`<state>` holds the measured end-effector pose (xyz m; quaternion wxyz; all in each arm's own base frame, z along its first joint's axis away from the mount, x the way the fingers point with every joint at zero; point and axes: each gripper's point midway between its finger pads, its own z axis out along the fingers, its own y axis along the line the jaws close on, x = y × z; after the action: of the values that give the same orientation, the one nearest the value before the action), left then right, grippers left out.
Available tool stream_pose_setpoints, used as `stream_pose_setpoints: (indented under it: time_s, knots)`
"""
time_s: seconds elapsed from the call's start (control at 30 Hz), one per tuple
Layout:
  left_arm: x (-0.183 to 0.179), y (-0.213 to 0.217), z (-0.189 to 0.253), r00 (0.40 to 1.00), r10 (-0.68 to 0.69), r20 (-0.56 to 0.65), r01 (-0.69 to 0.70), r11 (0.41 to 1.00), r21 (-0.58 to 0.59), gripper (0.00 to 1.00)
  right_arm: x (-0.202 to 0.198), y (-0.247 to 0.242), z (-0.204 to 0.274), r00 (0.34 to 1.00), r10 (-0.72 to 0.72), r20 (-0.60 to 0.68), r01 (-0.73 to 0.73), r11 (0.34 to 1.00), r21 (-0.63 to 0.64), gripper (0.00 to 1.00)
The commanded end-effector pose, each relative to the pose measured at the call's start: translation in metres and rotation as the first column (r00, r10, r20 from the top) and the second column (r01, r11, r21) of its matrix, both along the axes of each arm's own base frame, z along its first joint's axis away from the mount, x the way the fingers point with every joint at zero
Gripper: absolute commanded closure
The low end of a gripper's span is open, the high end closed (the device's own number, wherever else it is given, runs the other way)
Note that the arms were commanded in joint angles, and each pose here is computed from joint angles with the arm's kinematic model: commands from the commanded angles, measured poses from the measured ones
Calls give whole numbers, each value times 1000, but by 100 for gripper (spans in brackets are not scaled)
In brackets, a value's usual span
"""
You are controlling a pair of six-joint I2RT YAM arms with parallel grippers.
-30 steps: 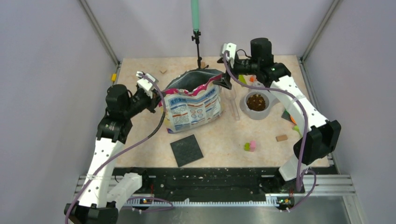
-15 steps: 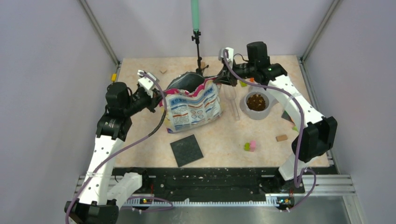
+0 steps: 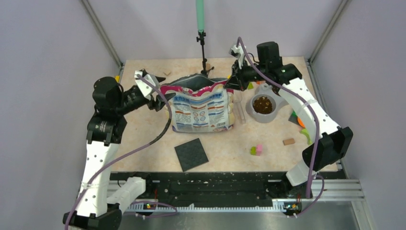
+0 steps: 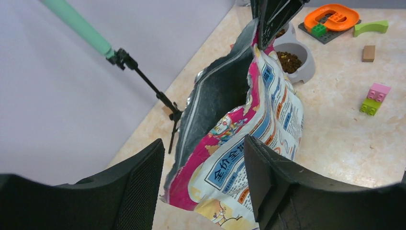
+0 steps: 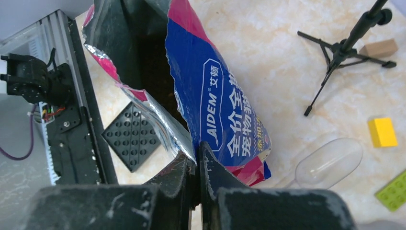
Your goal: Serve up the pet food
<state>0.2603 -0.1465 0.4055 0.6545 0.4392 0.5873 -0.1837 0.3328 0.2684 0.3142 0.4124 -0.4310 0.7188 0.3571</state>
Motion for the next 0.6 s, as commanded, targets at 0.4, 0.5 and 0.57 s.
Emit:
stream_pose_setpoints:
  time_s: [0.4, 0.5, 0.57]
  knots:
    - [44, -31, -23, 986, -140, 91, 107, 949, 297, 34, -39, -19, 86, 984, -62, 167, 38, 989, 146, 100]
    - [49, -31, -34, 990, -138, 41, 118, 938, 326, 33, -43, -23, 81, 984, -70, 164, 48, 989, 137, 100]
    - [56, -30, -43, 992, -128, 21, 113, 933, 341, 32, -46, -24, 77, 985, -70, 155, 50, 990, 128, 100]
